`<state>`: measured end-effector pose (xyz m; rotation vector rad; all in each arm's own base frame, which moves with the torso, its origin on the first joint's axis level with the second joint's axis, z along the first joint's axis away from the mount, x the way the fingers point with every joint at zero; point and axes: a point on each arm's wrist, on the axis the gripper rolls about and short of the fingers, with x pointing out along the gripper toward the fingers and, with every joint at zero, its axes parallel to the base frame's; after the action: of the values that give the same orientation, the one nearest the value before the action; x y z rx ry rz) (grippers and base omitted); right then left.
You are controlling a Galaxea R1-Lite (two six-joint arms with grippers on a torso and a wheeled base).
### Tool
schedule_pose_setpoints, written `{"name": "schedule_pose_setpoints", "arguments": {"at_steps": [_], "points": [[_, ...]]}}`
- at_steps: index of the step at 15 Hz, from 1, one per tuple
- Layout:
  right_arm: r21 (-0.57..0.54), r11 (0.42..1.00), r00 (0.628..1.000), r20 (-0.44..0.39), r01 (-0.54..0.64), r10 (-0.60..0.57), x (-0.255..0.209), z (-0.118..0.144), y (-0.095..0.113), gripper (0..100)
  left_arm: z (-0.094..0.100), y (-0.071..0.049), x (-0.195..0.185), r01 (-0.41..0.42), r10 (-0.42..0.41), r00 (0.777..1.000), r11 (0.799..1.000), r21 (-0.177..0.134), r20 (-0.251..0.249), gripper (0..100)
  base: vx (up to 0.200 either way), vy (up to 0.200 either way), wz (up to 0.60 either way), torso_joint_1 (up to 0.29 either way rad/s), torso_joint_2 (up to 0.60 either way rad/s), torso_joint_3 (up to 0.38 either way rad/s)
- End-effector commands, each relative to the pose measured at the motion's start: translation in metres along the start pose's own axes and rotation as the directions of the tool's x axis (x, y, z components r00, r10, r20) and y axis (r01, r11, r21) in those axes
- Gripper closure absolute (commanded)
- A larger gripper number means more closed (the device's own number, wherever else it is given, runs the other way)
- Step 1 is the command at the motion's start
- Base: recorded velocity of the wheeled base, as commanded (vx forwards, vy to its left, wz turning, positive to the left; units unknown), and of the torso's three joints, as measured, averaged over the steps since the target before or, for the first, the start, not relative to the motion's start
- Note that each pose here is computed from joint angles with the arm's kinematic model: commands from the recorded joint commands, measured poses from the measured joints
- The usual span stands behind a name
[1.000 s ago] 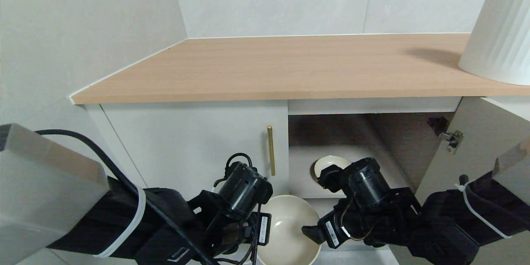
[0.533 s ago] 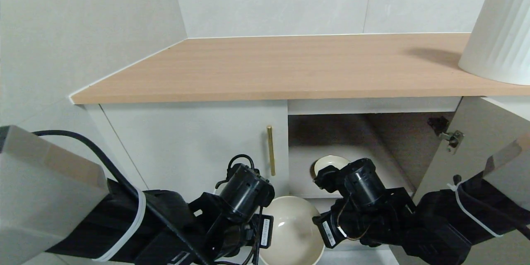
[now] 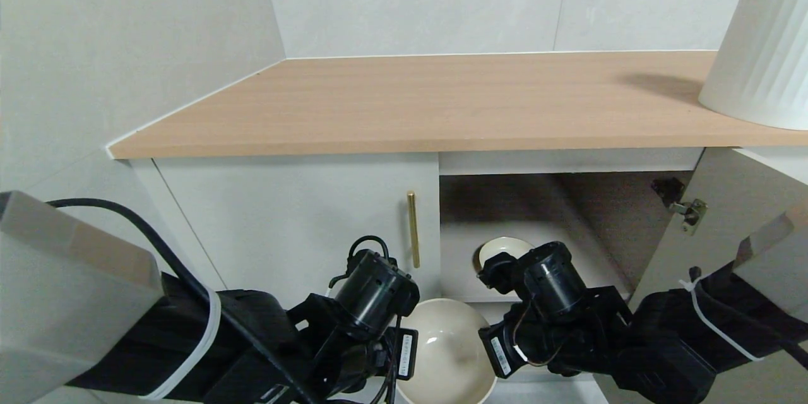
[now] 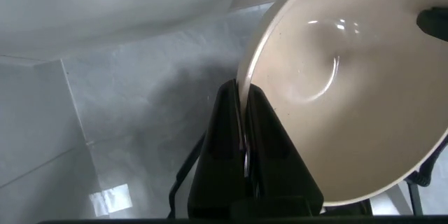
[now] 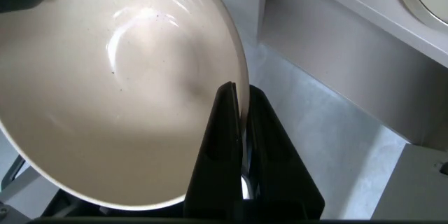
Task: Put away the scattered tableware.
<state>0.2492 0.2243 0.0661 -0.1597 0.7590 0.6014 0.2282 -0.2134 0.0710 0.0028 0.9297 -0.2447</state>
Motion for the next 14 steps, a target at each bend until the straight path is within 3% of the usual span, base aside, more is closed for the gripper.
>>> {"name": "schedule_pose_setpoints", "arguments": {"at_steps": [1, 3, 4, 9, 14], "points": [[-0.001, 1.000, 1.000, -0.004, 0.001, -0.001, 0.001, -0.001, 0.000, 100, 0.000, 0.000, 0.000, -0.002, 0.002, 1.000, 1.000, 0.002, -0.002, 100, 0.000, 0.000, 0.00, 0.000, 0.00, 0.000], [-0.001, 1.000, 1.000, -0.001, 0.001, -0.001, 0.000, 0.000, 0.000, 100, -0.002, 0.001, -0.001, -0.013, 0.013, 1.000, 1.000, 0.008, -0.020, 100, 0.000, 0.000, 0.00, 0.000, 0.00, 0.000], [-0.001, 1.000, 1.000, -0.001, 0.001, -0.001, 0.000, 0.000, 0.000, 100, -0.001, 0.001, -0.001, -0.011, 0.011, 1.000, 1.000, 0.007, -0.018, 0, 0.000, 0.000, 0.00, 0.000, 0.00, 0.000], [-0.006, 1.000, 1.000, -0.009, 0.005, -0.005, 0.000, -0.002, 0.000, 100, 0.001, 0.000, -0.002, -0.007, 0.007, 1.000, 1.000, 0.001, -0.010, 0, 0.000, 0.000, 0.00, 0.000, 0.00, 0.000], [0.038, 0.995, 0.995, -0.023, 0.094, -0.094, -0.011, -0.001, -0.024, 100, 0.017, 0.009, -0.035, 0.025, -0.022, 0.997, 0.999, -0.033, 0.071, 0, 0.000, 0.000, 0.00, 0.000, 0.00, 0.000]]}}
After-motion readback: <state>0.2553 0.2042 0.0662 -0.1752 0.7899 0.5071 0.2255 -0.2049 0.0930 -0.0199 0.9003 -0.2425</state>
